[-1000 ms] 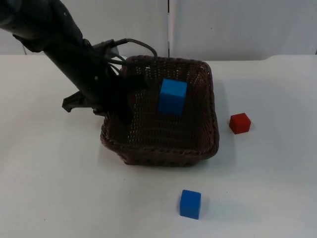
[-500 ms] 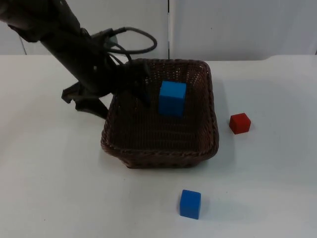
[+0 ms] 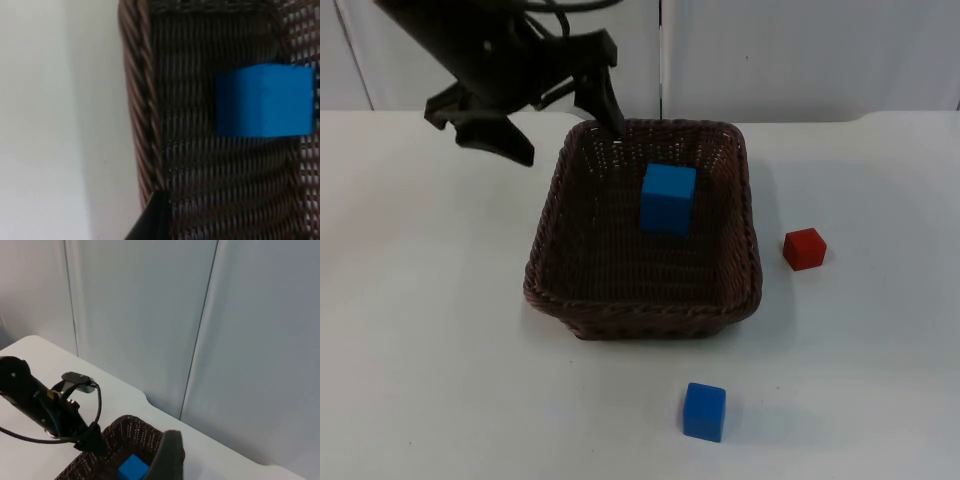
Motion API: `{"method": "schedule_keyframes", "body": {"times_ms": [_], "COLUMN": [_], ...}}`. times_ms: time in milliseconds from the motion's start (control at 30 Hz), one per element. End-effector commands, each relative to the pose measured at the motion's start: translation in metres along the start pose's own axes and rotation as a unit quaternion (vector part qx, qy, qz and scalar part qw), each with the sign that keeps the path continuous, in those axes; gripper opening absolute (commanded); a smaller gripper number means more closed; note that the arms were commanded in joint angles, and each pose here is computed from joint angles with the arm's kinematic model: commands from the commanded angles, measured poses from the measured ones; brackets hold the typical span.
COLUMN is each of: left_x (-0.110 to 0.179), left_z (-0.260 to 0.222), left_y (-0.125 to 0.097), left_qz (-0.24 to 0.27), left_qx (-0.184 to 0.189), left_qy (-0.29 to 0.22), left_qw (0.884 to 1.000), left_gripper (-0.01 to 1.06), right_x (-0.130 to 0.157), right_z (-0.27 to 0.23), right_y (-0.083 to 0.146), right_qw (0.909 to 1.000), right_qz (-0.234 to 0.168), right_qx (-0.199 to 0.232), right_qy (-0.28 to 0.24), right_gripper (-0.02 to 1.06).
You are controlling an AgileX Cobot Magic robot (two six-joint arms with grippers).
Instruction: Pick up the basket with the left hand and place the largest block into the basket with the right hand.
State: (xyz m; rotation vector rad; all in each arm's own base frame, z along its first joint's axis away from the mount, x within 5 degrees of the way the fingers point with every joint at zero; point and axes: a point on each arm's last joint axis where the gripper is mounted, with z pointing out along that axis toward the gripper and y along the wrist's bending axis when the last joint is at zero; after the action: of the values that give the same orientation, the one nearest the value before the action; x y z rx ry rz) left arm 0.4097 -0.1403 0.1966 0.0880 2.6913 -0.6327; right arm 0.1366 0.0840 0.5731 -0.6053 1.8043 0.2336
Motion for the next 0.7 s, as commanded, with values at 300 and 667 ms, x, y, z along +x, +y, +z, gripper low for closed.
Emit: {"method": "schedule_keyframes", "body": {"times_ms": [300,667], "left_x": [0.009,0.036], "left_z": [-0.035,-0.067], "left_y": [-0.011,-0.018], "left_qz": [0.014,0.049], "left_qx": [0.005,0.004], "left_qy": [-0.007,-0.026], "left_qw": [1.000,0.998], "left_gripper": [0.87,0.87], "right_x": [0.000,0.003], "right_z": [-0.002,-0.002], "right_y": [-0.001,0.004], "right_qw": [1.0000,0.9995], "right_qz": [-0.002,0.009], "right_qx": [0.003,-0.026], "right_qy": [-0.001,0.014], "right_gripper": [0.73,0.73]}}
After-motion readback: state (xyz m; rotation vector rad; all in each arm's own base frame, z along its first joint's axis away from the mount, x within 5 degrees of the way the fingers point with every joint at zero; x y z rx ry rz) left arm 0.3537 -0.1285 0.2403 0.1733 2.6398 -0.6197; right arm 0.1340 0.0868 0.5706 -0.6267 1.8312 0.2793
